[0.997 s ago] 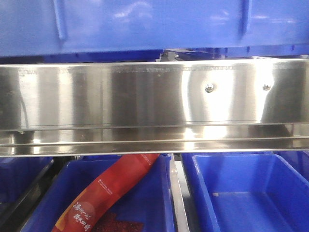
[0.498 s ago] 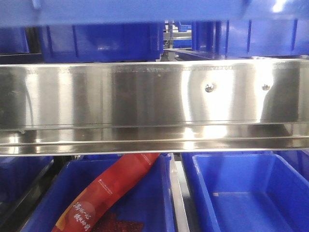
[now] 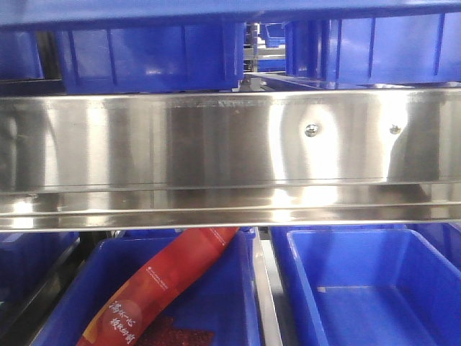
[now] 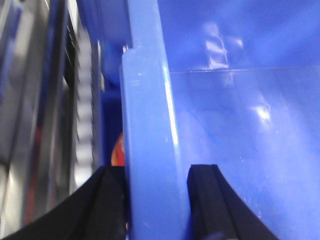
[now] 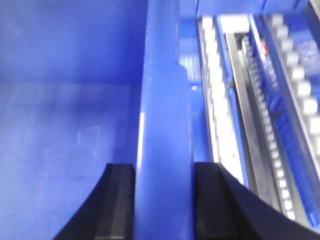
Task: Move blue bin to conveyor side
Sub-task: 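Lift the gripped blue bin and pull it out of the shelf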
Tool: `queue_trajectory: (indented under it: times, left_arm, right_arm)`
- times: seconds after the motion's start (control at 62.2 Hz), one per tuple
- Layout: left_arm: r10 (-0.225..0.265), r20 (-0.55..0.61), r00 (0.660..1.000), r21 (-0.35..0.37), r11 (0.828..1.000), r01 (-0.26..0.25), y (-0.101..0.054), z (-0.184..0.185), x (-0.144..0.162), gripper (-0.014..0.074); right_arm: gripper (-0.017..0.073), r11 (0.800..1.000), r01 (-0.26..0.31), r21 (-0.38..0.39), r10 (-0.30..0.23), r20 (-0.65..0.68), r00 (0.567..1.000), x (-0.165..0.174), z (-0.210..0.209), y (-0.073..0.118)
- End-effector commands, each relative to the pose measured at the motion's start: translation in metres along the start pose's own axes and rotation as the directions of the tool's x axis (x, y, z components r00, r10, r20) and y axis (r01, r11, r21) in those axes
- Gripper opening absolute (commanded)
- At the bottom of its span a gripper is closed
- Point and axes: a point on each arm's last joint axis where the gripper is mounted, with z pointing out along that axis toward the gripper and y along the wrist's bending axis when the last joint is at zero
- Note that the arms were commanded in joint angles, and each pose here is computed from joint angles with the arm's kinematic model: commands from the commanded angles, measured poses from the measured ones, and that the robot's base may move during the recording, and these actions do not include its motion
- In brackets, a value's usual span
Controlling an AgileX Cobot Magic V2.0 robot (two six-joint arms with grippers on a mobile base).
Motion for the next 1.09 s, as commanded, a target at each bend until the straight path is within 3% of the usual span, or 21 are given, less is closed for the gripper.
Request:
queue_trajectory:
  times: [0.0, 0.289, 1.077]
  left_arm:
    - [-0.005, 0.101, 0.995, 0.021, 1.000, 0.003, -0.002, -0.017, 0.004, -0.0017]
    - [-0.006, 0.151, 0.989, 0.026, 1.000, 0.002, -0.002, -0.029, 0.015, -0.0017]
    - [-0.006, 0.153, 0.988, 0.026, 1.000, 0.002, -0.002, -0.029, 0.014, -0.0017]
  right_arm:
    - [-0.0081, 1.000, 0.003, 0.006, -0.004, 0.124, 0.992, -0.001, -0.021, -0.003]
    - [-0.0081, 1.000, 0.002, 0.000, -0.002, 0.120, 0.993, 0.012, -0.030, -0.005]
    - [-0.0081, 1.000, 0.002, -0.002, -0.001, 0.124, 0.992, 0.012, -0.030, -0.005]
